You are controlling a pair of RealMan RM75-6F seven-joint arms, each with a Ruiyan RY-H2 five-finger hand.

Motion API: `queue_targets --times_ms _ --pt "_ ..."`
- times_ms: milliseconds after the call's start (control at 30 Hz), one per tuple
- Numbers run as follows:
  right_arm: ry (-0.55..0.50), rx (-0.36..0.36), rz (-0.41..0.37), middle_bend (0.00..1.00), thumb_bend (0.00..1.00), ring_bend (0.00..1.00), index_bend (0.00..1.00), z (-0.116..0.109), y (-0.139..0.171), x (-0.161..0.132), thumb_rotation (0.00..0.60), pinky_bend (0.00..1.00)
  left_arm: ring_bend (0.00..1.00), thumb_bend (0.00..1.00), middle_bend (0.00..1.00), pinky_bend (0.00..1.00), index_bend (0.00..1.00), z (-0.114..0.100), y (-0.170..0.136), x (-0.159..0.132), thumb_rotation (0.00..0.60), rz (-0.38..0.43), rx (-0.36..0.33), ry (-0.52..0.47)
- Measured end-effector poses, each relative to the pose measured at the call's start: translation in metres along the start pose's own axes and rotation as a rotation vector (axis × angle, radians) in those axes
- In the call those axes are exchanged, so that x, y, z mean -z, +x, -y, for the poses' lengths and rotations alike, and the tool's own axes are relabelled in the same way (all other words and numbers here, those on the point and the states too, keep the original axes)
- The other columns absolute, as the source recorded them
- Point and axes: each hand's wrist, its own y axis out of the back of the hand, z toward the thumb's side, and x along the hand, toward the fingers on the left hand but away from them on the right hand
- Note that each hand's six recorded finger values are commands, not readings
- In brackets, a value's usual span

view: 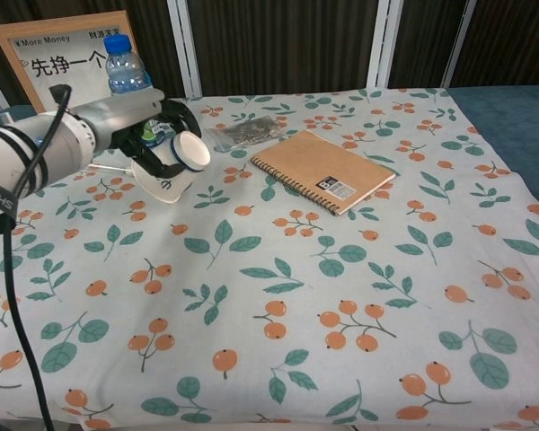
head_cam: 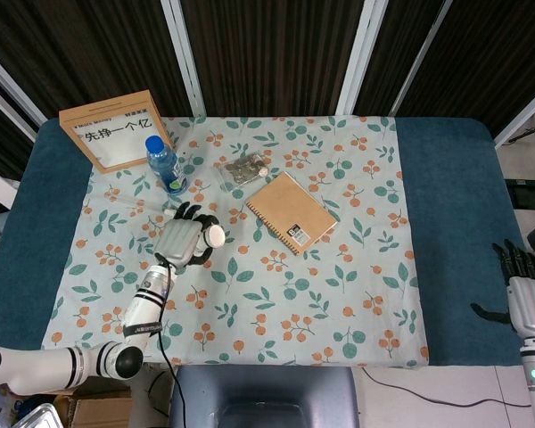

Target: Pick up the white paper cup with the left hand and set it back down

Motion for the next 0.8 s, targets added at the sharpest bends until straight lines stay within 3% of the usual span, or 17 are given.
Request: queue_targets --times_ms 133,333,567,800 --pt "0.004 -0.002 -0.006 0.00 0.07 0.00 0.00 0.001 0.000 -0.003 0.600 0.00 0.09 0.39 0.44 0.00 0.50 0.002 -0.005 0.020 0.600 0.013 -0.020 -0.221" --pt "0.004 -0.016 -0.015 0.00 0.07 0.00 0.00 0.005 0.001 -0.007 0.600 0.00 0.09 0.39 0.46 0.00 0.53 0.012 -0.013 0.053 0.600 0.016 -0.045 -0.456" --pt "-0.004 -0.002 -0.016 0.00 0.07 0.00 0.00 -0.002 0.000 -0.008 0.600 0.00 0.09 0.39 0.46 0.01 0.52 0.036 -0.021 0.080 0.600 -0.005 -0.085 -0.567" --pt "-0.003 -0.025 -0.011 0.00 0.07 0.00 0.00 0.004 0.003 -0.006 0.600 0.00 0.05 0.39 0.36 0.01 0.42 0.055 -0.023 0.082 0.600 -0.001 -0.077 -0.617"
